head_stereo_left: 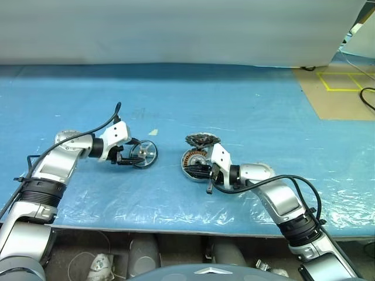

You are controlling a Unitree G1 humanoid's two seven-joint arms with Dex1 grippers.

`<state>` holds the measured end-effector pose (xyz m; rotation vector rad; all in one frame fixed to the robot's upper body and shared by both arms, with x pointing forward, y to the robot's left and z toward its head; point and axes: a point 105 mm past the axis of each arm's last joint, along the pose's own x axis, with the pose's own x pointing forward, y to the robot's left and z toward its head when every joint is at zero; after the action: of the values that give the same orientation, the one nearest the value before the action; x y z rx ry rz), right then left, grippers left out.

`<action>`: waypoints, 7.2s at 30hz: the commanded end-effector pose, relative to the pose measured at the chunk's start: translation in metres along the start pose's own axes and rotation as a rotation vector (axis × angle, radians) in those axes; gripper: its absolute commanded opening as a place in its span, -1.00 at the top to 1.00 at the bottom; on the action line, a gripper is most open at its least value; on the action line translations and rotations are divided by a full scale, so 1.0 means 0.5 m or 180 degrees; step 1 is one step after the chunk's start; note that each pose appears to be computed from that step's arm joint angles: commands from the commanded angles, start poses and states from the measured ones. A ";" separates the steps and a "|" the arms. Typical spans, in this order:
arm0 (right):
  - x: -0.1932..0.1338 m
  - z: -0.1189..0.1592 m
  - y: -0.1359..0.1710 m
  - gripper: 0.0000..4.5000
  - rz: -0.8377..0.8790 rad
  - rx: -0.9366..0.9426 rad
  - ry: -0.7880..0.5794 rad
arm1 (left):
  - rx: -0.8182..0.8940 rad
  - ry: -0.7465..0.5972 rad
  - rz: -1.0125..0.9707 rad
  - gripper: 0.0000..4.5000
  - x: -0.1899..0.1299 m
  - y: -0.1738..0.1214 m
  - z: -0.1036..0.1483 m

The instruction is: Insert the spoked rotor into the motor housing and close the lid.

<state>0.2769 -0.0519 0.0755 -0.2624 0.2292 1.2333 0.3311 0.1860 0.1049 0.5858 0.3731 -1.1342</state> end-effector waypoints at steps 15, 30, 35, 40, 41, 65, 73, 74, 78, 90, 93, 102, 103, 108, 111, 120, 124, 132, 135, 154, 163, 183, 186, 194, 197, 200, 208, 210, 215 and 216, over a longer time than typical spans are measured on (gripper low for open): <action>0.015 0.007 0.012 1.00 0.0098 -0.0021 -0.0029 | 0.0739 0.0072 0.0159 -0.52 0.000 0.015 0.006; 0.016 0.007 0.011 1.00 0.0091 -0.0023 -0.0025 | 0.1032 -0.0064 -0.0183 -0.52 0.024 -0.010 0.001; 0.016 0.007 0.012 1.00 0.0087 -0.0031 -0.0027 | 0.0618 0.0271 -0.0460 -0.52 0.014 -0.027 -0.040; 0.016 0.007 0.012 1.00 0.0083 -0.0049 -0.0022 | 0.0235 0.0417 -0.0581 -0.14 0.008 -0.041 -0.060; 0.015 0.007 0.011 1.00 0.0081 -0.0056 -0.0019 | 0.0197 0.0413 -0.0616 -0.03 0.009 -0.046 -0.059; -0.150 0.039 -0.026 1.00 -0.0255 0.0184 -0.0013 | -0.0337 -0.1310 -0.0617 0.26 0.058 -0.085 0.130; -0.174 0.030 -0.023 1.00 -0.0376 0.0140 0.0069 | -0.0611 -0.1676 -0.0694 0.26 0.098 -0.112 0.163; -0.175 0.034 -0.025 1.00 -0.0400 0.0130 0.0047 | -0.0627 -0.1730 -0.0645 0.26 0.103 -0.109 0.168; -0.181 0.042 -0.032 1.00 -0.0441 0.0107 -0.0005 | -0.0707 -0.1893 -0.0615 0.26 0.113 -0.114 0.186; -0.188 0.053 -0.035 1.00 -0.0459 0.0043 -0.0045 | -0.0794 -0.1927 -0.0627 0.26 0.138 -0.132 0.191; -0.186 0.054 -0.035 1.00 -0.0453 0.0039 -0.0044 | -0.0785 -0.1875 -0.0629 0.26 0.146 -0.136 0.186; -0.186 0.051 -0.035 1.00 -0.0470 0.0023 -0.0034 | -0.0669 -0.1649 -0.0570 0.26 0.165 -0.140 0.166; -0.186 0.050 -0.035 1.00 -0.0469 0.0023 -0.0030 | -0.0649 -0.1614 -0.0558 0.26 0.167 -0.139 0.162; -0.184 0.046 -0.035 1.00 -0.0466 0.0010 -0.0008 | -0.0616 -0.1523 -0.0513 0.26 0.170 -0.135 0.154; -0.181 0.046 -0.035 1.00 -0.0460 -0.0002 -0.0012 | -0.0589 -0.1466 -0.0514 0.26 0.172 -0.137 0.148; -0.181 0.039 -0.034 1.00 -0.0417 -0.0012 0.0038 | -0.0591 -0.1346 -0.0463 0.26 0.158 -0.125 0.146; -0.183 0.048 -0.021 1.00 -0.0278 0.0017 -0.0033 | -0.0580 -0.1261 -0.0483 0.26 0.152 -0.123 0.143; -0.187 0.055 -0.018 1.00 -0.0240 -0.0066 -0.0072 | -0.0586 -0.1199 -0.0494 0.26 0.148 -0.120 0.142; -0.186 0.050 -0.017 1.00 -0.0241 -0.0117 -0.0035 | -0.0609 -0.1175 -0.0528 0.26 0.145 -0.121 0.143; -0.178 0.049 -0.015 1.00 -0.0179 -0.0069 -0.0058 | -0.0696 -0.1288 -0.0570 0.26 0.133 -0.112 0.180; -0.175 0.048 -0.012 1.00 -0.0171 -0.0061 -0.0053 | -0.0673 -0.1320 -0.0570 0.26 0.135 -0.108 0.190; -0.174 0.057 -0.017 1.00 -0.0187 -0.0101 -0.0081 | -0.0616 -0.0813 -0.0688 0.26 0.146 -0.126 0.135; -0.174 0.058 -0.019 1.00 -0.0196 -0.0119 -0.0085 | -0.0592 -0.0777 -0.0660 0.06 0.147 -0.124 0.130; -0.170 0.056 -0.020 1.00 -0.0199 -0.0125 -0.0086 | -0.0675 -0.1065 -0.0402 -0.99 0.143 -0.089 0.168; -0.167 0.056 -0.019 1.00 -0.0196 -0.0122 -0.0093 | -0.0716 -0.1210 -0.0454 -0.99 0.139 -0.092 0.185; -0.168 0.055 -0.019 1.00 -0.0205 -0.0118 -0.0099 | -0.0797 -0.1411 -0.0485 -0.81 0.132 -0.092 0.202; -0.176 0.056 -0.020 1.00 -0.0241 -0.0104 -0.0127 | -0.0995 -0.1628 -0.0656 0.40 0.119 -0.111 0.199; -0.176 0.055 -0.021 1.00 -0.0247 -0.0104 -0.0125 | -0.1028 -0.1635 -0.0660 0.72 0.120 -0.113 0.195; -0.177 0.056 -0.023 1.00 -0.0264 -0.0113 -0.0133 | -0.0966 -0.1583 -0.0565 1.00 0.138 -0.117 0.192; -0.178 0.057 -0.023 1.00 -0.0265 -0.0114 -0.0138 | -0.0968 -0.1601 -0.0562 1.00 0.141 -0.118 0.196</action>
<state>0.2608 -0.1255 0.1203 -0.2646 0.2094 1.1615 0.3039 0.0623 0.1203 -0.0350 0.2038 -1.3058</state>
